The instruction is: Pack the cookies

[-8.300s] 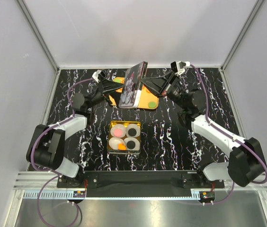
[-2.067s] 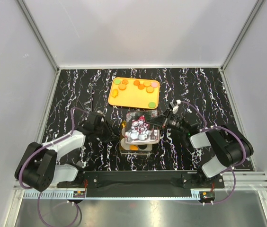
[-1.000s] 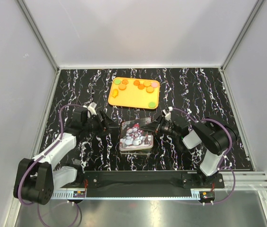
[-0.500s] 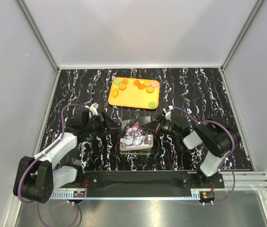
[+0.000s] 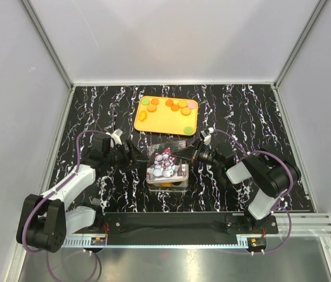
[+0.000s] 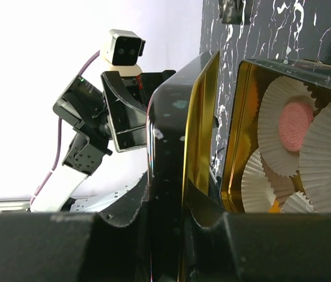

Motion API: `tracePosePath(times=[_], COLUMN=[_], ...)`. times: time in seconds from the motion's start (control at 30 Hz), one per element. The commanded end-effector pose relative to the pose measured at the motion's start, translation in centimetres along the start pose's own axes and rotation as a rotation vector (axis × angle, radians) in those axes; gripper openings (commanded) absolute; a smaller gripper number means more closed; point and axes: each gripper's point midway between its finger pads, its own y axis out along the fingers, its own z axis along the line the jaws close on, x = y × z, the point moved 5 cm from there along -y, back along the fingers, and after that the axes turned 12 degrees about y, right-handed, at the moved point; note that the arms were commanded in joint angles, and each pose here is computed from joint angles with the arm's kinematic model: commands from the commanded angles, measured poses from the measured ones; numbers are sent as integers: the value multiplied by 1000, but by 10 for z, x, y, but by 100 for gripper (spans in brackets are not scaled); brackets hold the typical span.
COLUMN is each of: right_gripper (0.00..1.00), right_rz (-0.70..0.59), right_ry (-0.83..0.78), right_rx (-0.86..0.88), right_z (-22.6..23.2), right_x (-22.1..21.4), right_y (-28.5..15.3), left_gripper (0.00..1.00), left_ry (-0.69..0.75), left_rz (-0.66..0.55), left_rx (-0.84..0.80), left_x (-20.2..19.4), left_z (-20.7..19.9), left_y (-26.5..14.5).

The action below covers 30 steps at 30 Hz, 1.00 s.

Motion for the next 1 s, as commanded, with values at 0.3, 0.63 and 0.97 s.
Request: tracePosePath(times=[0.3,0.63,0.97], right_gripper=[0,0,2], right_rz=[27,25,17], right_ry=[-151,-151,-151], right_rx=[197,161,147], right_z=[30,17,12], right_x=[-3,-4,-6], right_y=[12,9,4], left_gripper=[79,79,78], left_ry=[58,58,75], left_rz=[-17,7,31], left_rx=[-30,-34,-24], left_x=[9,5,3], left_z=[-10,-9,-12], left_y=[-2,9,18])
